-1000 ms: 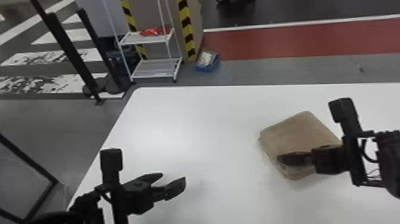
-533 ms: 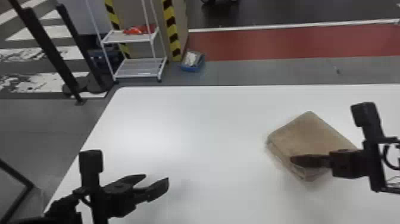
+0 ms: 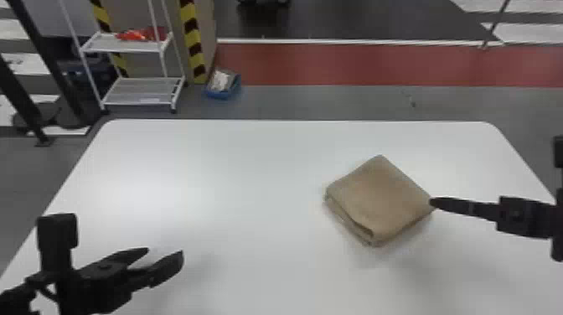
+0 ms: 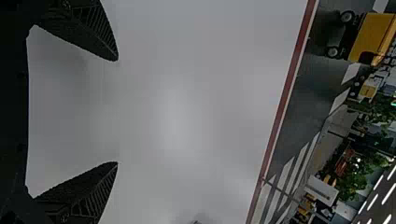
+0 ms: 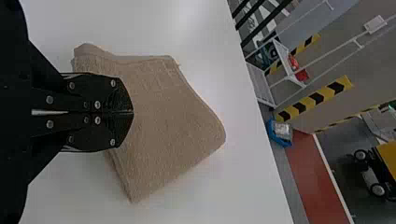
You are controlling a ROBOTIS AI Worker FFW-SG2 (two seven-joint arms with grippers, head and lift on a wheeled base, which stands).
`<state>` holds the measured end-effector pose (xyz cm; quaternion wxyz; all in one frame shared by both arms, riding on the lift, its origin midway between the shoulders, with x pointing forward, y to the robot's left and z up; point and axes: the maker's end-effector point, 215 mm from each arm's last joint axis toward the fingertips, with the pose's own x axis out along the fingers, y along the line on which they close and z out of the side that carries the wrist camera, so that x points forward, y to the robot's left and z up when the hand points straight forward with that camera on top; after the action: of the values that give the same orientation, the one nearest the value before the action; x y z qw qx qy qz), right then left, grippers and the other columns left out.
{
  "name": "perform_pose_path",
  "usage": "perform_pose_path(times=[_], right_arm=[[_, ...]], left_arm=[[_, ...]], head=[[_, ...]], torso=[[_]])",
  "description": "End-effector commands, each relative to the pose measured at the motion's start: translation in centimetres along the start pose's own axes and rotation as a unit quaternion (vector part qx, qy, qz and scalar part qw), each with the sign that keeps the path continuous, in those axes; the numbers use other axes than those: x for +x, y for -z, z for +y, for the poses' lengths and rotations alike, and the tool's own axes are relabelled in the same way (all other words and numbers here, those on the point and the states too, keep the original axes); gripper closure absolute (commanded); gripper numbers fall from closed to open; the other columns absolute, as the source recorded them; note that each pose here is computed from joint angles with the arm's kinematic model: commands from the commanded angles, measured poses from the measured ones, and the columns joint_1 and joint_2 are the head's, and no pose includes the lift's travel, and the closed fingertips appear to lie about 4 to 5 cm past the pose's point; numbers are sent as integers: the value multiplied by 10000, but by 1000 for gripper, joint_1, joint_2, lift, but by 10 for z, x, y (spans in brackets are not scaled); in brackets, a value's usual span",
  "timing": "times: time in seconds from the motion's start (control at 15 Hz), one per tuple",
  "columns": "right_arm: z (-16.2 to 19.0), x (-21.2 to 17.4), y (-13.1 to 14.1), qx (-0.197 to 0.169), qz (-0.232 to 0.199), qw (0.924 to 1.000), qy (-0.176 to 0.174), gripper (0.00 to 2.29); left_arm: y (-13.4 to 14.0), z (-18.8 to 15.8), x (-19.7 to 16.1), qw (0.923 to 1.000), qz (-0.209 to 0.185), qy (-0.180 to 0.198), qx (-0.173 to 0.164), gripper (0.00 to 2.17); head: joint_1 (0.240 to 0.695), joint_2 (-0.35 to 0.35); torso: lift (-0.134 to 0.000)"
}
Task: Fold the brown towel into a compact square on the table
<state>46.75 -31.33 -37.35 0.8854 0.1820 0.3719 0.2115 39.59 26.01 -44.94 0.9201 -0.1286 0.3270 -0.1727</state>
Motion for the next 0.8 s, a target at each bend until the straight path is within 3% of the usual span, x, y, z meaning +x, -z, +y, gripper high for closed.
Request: perform_pose_path(times=[0.0, 0.13, 0.4, 0.53, 0.73], right_arm=[[-35, -25, 1, 153, -16, 9992, 364, 1747], [-57, -22, 11, 292, 202, 9976, 603, 1747], [-65, 14, 17, 271, 634, 9944, 805, 1747], [-71, 31, 7, 210, 713, 9930, 918, 1747], [-78, 46, -24, -6, 444, 9932, 1072, 1747]], left_arm=[[0, 1, 1, 10000, 3, 4, -3, 87], [0, 0, 6, 10000, 12, 33, -2, 87], [1, 0, 8, 10000, 30, 31, -9, 87], [2, 3, 7, 10000, 33, -1, -20, 87], [4, 7, 7, 10000, 46, -35, -47, 87]], head=[[695, -53], [695, -115], [695, -147], [695, -140], [695, -123]], torso=[[-123], [-123], [-123], [-123], [-123]])
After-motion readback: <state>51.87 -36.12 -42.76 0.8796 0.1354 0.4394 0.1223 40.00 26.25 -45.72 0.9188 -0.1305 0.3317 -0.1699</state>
